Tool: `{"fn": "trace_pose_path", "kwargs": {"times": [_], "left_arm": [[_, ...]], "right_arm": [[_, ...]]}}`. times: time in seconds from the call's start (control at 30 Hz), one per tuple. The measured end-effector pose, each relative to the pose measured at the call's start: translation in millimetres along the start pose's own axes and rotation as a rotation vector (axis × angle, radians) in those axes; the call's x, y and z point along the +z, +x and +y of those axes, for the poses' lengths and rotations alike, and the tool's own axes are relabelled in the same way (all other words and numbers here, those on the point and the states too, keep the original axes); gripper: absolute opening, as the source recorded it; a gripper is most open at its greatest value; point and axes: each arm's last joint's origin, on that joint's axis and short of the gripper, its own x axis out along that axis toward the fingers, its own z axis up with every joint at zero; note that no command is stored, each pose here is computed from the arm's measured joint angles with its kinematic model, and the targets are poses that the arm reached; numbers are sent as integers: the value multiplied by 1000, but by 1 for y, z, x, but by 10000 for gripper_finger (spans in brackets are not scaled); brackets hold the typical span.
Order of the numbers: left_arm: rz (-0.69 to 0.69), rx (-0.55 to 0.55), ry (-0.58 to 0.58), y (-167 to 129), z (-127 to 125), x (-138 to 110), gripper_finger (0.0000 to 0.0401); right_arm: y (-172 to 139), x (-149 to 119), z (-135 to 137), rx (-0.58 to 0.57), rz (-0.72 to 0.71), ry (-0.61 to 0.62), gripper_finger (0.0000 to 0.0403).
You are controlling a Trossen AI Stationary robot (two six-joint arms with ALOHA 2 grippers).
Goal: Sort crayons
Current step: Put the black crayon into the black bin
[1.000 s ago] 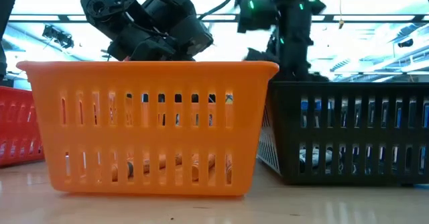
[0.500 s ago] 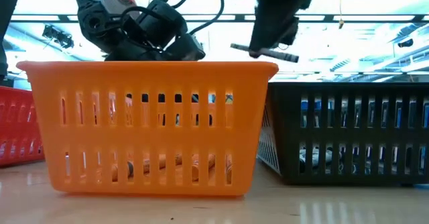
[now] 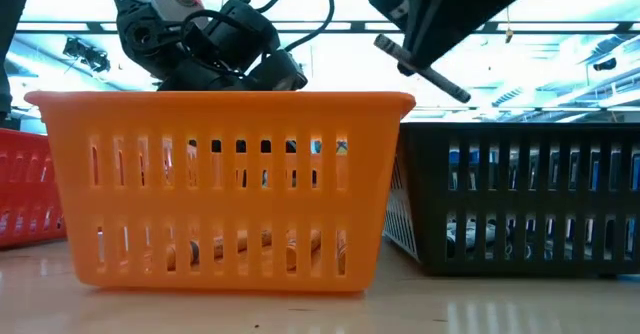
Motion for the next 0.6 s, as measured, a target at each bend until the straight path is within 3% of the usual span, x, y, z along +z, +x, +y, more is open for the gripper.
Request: {"fn": "trace_pose_path", "kwargs": {"times": [0.6], "left_arm": [[-27,-3,3,0,-2,3,141]], "right_arm": [[56,-9,12,88,91,-157,53]]}}
